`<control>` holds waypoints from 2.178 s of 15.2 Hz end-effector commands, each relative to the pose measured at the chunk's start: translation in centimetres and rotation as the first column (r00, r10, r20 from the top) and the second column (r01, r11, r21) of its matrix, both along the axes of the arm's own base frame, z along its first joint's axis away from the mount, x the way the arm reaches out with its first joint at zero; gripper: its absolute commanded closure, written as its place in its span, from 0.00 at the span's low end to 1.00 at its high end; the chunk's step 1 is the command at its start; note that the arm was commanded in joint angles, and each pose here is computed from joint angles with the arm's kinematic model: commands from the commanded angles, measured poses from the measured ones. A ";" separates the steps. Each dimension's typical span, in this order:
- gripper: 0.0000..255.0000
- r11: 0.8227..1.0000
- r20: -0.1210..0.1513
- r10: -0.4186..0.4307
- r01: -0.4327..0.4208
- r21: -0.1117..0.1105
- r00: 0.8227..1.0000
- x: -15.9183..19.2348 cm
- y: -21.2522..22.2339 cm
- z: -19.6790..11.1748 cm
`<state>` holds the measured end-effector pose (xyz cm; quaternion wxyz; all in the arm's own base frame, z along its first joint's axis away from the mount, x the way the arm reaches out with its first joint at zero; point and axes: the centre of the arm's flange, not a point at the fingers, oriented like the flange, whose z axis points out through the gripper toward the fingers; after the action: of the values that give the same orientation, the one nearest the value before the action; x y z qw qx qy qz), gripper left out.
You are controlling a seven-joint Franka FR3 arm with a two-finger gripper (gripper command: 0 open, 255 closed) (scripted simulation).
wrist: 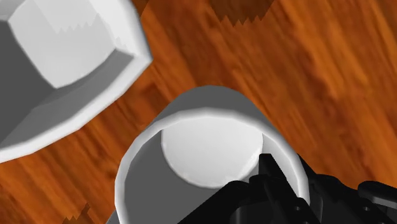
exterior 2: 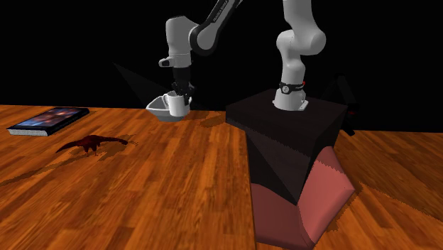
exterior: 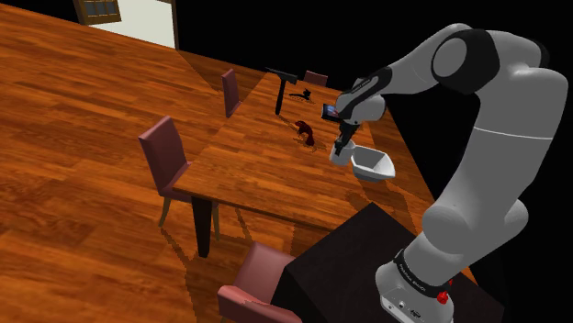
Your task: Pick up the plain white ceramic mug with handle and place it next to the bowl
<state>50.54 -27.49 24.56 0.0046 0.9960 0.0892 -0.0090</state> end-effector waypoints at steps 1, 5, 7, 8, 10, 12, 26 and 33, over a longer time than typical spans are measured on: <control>1.00 1.000 0.001 0.000 0.000 0.000 1.000 0.0 0.0 -1.1; 1.00 1.000 0.001 0.000 0.000 0.000 1.000 0.0 0.0 -3.2; 1.00 1.000 0.001 0.000 0.000 0.000 1.000 0.0 0.0 -4.3; 1.00 1.000 0.001 0.000 0.000 0.000 1.000 0.0 0.0 -4.8; 1.00 1.000 0.001 0.000 0.000 0.000 1.000 0.0 0.0 -5.9; 1.00 1.000 0.001 0.000 0.000 0.000 1.000 0.0 0.0 -6.9; 1.00 1.000 0.001 0.000 0.000 0.000 1.000 0.0 0.0 -11.1; 0.00 1.000 0.001 0.000 0.000 0.000 1.000 0.0 0.0 -11.1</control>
<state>50.52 -27.47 13.48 0.0049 0.9960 0.0891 -0.0087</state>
